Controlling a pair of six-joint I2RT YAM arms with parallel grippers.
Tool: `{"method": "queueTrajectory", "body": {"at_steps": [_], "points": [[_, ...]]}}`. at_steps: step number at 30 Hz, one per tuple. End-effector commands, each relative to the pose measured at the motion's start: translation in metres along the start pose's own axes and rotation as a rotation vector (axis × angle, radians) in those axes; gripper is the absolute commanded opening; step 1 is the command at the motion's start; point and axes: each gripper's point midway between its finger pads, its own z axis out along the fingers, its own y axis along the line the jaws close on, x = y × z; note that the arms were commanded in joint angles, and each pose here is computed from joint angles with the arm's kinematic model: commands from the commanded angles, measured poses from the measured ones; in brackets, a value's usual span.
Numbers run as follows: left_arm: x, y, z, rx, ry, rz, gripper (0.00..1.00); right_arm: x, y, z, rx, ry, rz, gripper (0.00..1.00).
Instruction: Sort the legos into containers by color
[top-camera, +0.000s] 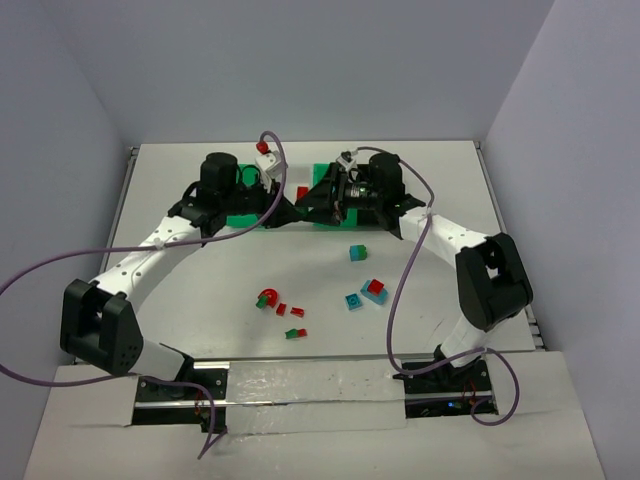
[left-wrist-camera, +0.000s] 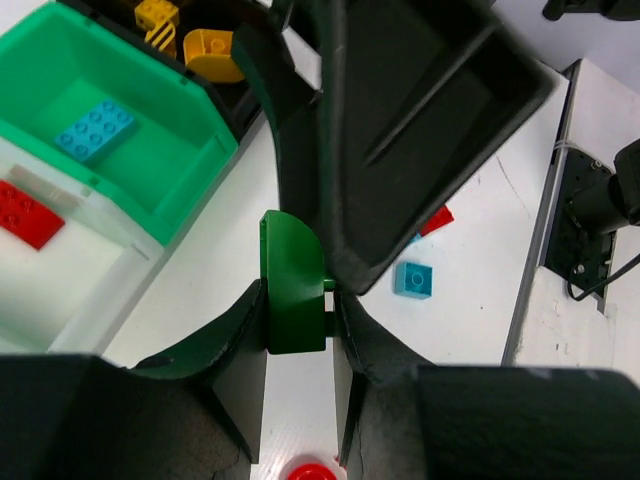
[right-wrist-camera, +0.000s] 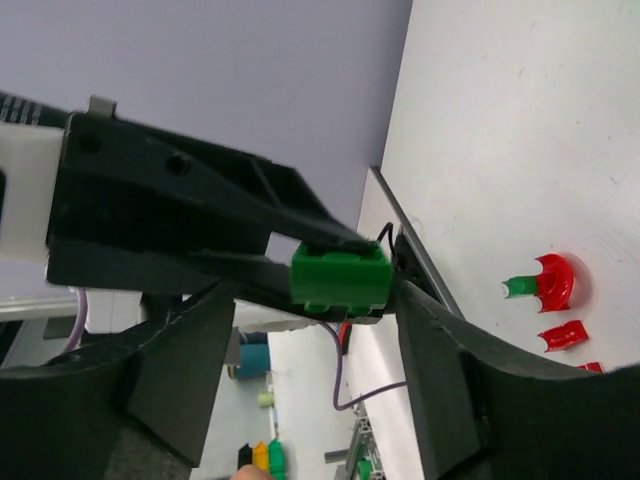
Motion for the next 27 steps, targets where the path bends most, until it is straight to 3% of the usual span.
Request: {"method": "queueTrajectory", "body": {"at_steps": [1,4,8,13,19,27], "points": [[0.000,0.006,-0.032,-0.027,-0.011,-0.037,0.00,-0.016,0.021,-0.016,-0.064,-0.025,-0.108,0.86],[0.015,0.039,-0.068,-0.131,-0.007,-0.134,0.00,-0.042,0.012,-0.041,0.009,-0.083,-0.192,0.99],[0.043,0.118,-0.106,-0.478,0.089,-0.225,0.00,-0.064,-0.009,-0.074,0.200,-0.129,-0.375,1.00],[0.051,0.179,-0.121,-0.673,0.132,-0.258,0.01,-0.058,-0.040,-0.110,0.464,-0.110,-0.646,1.00],[0.064,0.223,-0.106,-0.721,0.182,-0.308,0.03,-0.036,-0.067,-0.148,0.663,-0.038,-0.808,1.00],[0.065,0.240,-0.089,-0.687,0.183,-0.329,0.09,-0.007,-0.095,-0.157,0.716,0.108,-0.909,0.99]]}}
